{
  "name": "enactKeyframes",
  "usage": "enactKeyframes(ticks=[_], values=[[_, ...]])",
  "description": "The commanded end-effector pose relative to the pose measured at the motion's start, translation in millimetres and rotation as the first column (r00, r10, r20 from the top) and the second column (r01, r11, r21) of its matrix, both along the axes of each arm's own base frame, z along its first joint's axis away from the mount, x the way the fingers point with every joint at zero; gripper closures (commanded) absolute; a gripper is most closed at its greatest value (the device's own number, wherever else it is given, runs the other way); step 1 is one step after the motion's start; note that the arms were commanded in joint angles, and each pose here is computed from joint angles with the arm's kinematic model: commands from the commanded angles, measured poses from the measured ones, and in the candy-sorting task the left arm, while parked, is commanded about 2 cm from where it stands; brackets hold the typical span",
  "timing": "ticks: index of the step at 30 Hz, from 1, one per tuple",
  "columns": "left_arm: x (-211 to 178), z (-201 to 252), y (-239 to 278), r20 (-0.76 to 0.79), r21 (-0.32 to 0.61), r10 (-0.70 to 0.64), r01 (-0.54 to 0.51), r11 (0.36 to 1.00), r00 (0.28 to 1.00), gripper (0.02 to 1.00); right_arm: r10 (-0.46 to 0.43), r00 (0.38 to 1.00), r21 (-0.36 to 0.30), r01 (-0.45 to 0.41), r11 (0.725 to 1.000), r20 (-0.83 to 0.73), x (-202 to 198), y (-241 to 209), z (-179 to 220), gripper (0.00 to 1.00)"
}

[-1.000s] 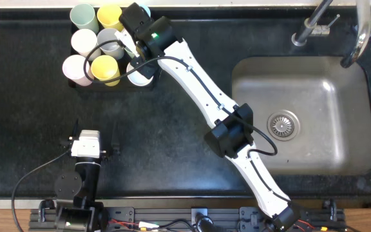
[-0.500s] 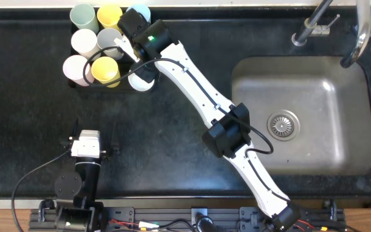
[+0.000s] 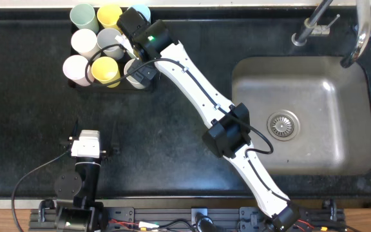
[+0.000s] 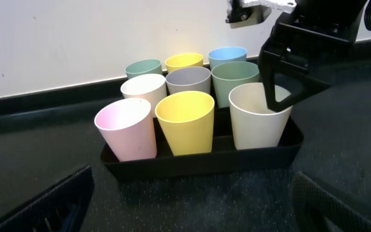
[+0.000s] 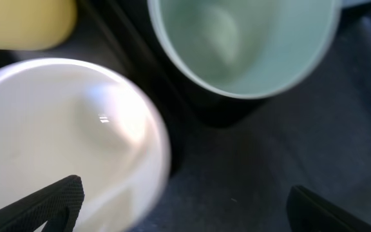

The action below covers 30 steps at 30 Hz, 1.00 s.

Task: Store Cups

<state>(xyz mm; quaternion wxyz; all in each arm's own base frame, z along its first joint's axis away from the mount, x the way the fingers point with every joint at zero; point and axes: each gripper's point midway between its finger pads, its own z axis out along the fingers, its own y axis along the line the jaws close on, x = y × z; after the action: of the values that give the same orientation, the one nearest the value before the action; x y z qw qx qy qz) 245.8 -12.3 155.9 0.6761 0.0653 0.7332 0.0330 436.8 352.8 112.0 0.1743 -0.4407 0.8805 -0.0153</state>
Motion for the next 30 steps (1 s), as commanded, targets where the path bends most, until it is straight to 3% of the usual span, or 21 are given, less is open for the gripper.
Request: enactKeyframes(ticks=[1, 7, 12, 15, 20, 23, 27, 30], values=[[0, 0, -2, 0.006, 0.013, -0.013, 0.013, 1.0, 1.0, 0.023, -0.124, 0.984, 0.016, 0.123, 0.992, 0.128, 19, -9, 31, 0.003], [0, 0, -2, 0.006, 0.013, -0.013, 0.013, 1.0, 1.0, 0.02, -0.3, 0.924, 0.257, 0.239, 0.936, 0.236, 39, -25, 124, 0.003], [0, 0, -2, 0.006, 0.013, -0.013, 0.013, 1.0, 1.0, 0.02, -0.4, 0.855, 0.359, 0.278, 0.891, 0.331, 37, -75, 209, 0.003], [0, 0, -2, 0.006, 0.013, -0.013, 0.013, 1.0, 1.0, 0.02, -0.551, 0.752, 0.403, 0.406, 0.82, 0.363, 29, -142, 256, 0.005], [0, 0, -2, 0.006, 0.013, -0.013, 0.013, 1.0, 1.0, 0.02, -0.699, 0.628, 0.402, 0.575, 0.713, 0.342, 3, -258, 291, 0.003], [0, 0, -2, 0.006, 0.013, -0.013, 0.013, 1.0, 1.0, 0.02, -0.788, 0.547, 0.403, 0.678, 0.615, 0.283, -20, -313, 296, 0.003], [0, 0, -2, 0.006, 0.013, -0.013, 0.013, 1.0, 1.0, 0.02, -0.802, 0.586, 0.321, 0.743, 0.588, 0.113, -79, -334, 262, 0.003], [0, 0, -2, 0.006, 0.013, -0.013, 0.013, 1.0, 1.0, 0.02, -0.782, 0.622, 0.272, 0.76, 0.59, -0.042, -133, -328, 220, 0.005]])
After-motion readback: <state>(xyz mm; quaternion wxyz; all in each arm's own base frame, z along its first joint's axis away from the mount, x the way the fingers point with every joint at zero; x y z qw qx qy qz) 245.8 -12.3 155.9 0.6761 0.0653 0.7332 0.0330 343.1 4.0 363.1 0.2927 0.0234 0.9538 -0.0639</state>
